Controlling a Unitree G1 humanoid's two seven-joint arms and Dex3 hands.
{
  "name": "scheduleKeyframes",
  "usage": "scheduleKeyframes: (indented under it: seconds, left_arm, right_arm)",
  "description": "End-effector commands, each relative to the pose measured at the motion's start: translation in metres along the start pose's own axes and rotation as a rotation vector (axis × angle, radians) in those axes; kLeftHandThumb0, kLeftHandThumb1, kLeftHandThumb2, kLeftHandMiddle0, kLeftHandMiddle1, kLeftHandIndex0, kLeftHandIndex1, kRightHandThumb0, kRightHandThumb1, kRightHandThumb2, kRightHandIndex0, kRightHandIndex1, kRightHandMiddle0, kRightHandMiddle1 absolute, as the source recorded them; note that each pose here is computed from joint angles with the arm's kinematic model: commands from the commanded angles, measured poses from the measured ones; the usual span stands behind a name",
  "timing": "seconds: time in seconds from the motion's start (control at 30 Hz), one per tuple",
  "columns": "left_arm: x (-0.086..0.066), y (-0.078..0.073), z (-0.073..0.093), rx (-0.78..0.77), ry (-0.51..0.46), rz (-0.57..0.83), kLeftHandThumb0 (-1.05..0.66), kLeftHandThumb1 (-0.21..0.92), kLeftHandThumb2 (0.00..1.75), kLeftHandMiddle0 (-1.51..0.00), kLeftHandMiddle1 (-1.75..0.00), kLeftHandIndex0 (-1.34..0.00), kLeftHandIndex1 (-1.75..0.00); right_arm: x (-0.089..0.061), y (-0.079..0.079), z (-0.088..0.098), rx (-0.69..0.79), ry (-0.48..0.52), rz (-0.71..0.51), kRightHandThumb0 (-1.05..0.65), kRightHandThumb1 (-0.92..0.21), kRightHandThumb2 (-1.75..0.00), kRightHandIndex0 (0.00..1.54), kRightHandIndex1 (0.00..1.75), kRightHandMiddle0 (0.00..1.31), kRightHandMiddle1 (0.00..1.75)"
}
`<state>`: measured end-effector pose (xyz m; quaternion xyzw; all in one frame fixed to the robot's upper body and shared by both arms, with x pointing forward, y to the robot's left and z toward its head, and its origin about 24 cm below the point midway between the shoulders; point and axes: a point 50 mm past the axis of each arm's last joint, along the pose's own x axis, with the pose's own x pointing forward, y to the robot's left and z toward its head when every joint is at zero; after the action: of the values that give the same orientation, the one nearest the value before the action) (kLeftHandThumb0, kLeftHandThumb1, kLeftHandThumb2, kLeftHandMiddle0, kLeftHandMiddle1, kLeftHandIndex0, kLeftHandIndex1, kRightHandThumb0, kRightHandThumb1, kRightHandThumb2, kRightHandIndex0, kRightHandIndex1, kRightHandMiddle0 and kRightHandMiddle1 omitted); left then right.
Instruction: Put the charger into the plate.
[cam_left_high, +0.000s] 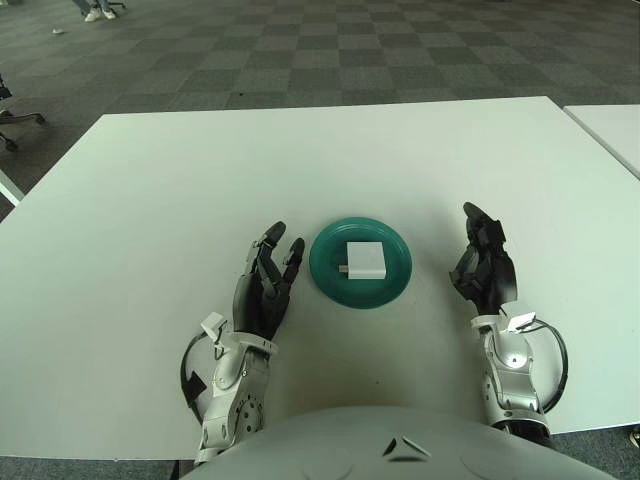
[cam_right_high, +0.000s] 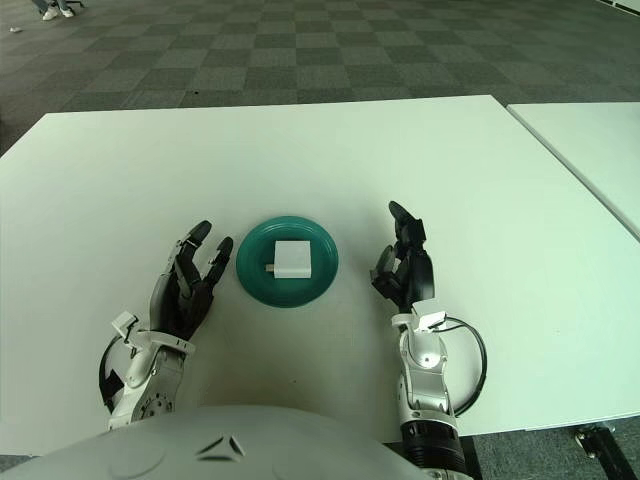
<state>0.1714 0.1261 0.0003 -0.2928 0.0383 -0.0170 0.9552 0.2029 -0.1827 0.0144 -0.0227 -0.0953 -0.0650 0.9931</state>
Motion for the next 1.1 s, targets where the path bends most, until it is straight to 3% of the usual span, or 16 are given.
scheduleKeyframes:
  seconds: [0.0, 0.57, 0.9, 0.93, 1.0, 1.07]
  left_arm:
    - [-0.009, 0.011, -0.018, -0.018, 0.098, 0.074, -0.78, 0.92, 0.9, -0.43, 0.0, 0.0, -0.8]
    - [-0.004, 0.009, -0.025, -0.02, 0.103, 0.073, -0.78, 0.92, 0.9, -0.43, 0.0, 0.0, -0.8]
    - [-0.001, 0.005, -0.03, -0.02, 0.104, 0.072, -0.78, 0.92, 0.9, -0.43, 0.0, 0.0, -0.8]
    - [-0.006, 0.018, -0.017, 0.14, 0.055, 0.108, -0.78, 0.92, 0.9, -0.43, 0.0, 0.0, -0.8]
    - [-0.015, 0.038, 0.005, 0.411, -0.029, 0.16, -0.82, 0.92, 0.96, -0.28, 0.0, 0.0, -0.69]
    - [-0.02, 0.052, 0.011, 0.542, -0.065, 0.191, -0.89, 0.92, 1.04, -0.12, 0.0, 0.0, -0.5]
  right_arm:
    - [-0.011, 0.008, -0.017, -0.004, 0.074, 0.029, -1.05, -0.92, -0.97, 0.08, 0.01, 0.0, 0.51]
    - [-0.007, 0.008, -0.023, -0.005, 0.084, 0.065, -1.05, -0.92, -0.93, 0.13, 0.02, 0.0, 0.66]
    - [-0.017, -0.001, -0.035, -0.035, 0.11, 0.073, -1.05, -0.92, -0.95, 0.16, 0.02, 0.0, 0.69]
    - [-0.017, -0.001, -0.035, -0.033, 0.113, 0.073, -1.05, -0.92, -0.96, 0.17, 0.02, 0.0, 0.7]
    - [-0.017, -0.002, -0.036, -0.03, 0.117, 0.072, -1.05, -0.92, -0.96, 0.16, 0.02, 0.0, 0.7]
    - [-0.017, -0.001, -0.038, -0.027, 0.122, 0.073, -1.05, -0.92, -0.95, 0.16, 0.02, 0.0, 0.7]
